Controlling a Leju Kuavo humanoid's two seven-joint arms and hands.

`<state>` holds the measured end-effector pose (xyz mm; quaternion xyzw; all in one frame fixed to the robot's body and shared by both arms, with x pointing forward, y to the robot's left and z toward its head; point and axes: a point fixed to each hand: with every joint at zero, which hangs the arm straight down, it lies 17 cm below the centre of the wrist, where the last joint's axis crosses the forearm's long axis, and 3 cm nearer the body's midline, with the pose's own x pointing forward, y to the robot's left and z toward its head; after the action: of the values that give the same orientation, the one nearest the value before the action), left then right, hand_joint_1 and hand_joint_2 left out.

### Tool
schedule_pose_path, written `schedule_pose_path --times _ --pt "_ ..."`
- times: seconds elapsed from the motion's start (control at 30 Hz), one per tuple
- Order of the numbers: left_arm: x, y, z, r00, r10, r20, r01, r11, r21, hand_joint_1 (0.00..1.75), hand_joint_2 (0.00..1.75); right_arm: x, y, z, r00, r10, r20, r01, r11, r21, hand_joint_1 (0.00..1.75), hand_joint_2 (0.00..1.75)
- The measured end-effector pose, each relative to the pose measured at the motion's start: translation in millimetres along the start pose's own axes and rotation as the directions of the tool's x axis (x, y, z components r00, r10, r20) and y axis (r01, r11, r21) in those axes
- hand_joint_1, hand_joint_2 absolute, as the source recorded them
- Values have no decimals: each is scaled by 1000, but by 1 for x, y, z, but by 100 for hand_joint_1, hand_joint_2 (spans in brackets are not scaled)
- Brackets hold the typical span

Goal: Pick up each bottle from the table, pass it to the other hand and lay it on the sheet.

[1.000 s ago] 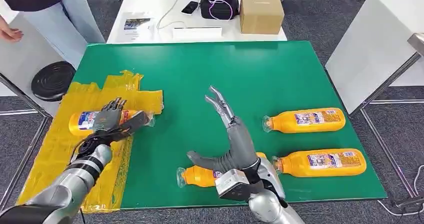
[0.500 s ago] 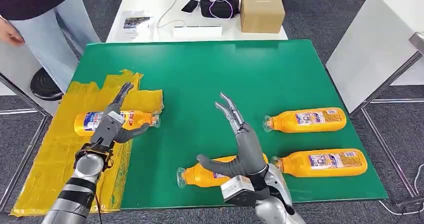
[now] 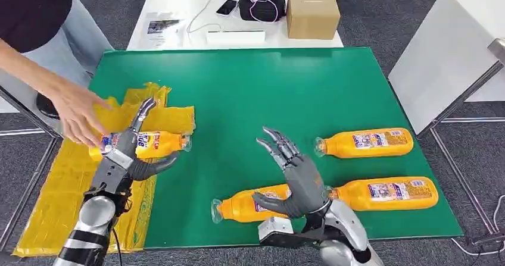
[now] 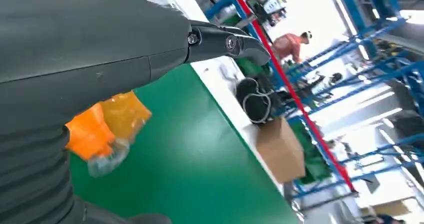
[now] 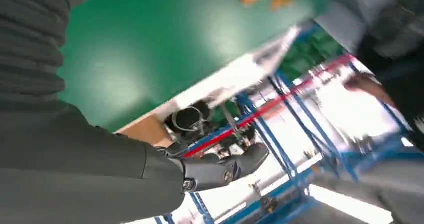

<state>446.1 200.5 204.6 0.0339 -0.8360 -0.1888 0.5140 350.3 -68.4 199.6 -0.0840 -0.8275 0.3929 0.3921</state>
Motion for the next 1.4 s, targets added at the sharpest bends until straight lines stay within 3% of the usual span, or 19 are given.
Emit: schedule_pose_path --times 0.3,0.6,0.77,0.93,1.4 --pt "11 -3 5 999 21 25 -20 1000 -9 0 175 -18 9 18 999 44 -31 -41 995 87 0 175" --pt "26 -27 23 990 126 58 -123 990 -63 0 175 -87 20 103 967 219 -130 -162 924 347 0 175" --pt "38 -36 25 984 158 78 -152 985 -77 0 175 -109 18 124 936 310 -168 -220 885 411 0 175" --pt "43 -44 24 979 187 84 -179 979 -94 0 175 -121 22 143 935 298 -191 -174 858 483 0 175" --pt "51 -54 21 972 213 98 -202 973 -114 0 175 -146 36 145 912 354 -206 -195 817 543 0 175"
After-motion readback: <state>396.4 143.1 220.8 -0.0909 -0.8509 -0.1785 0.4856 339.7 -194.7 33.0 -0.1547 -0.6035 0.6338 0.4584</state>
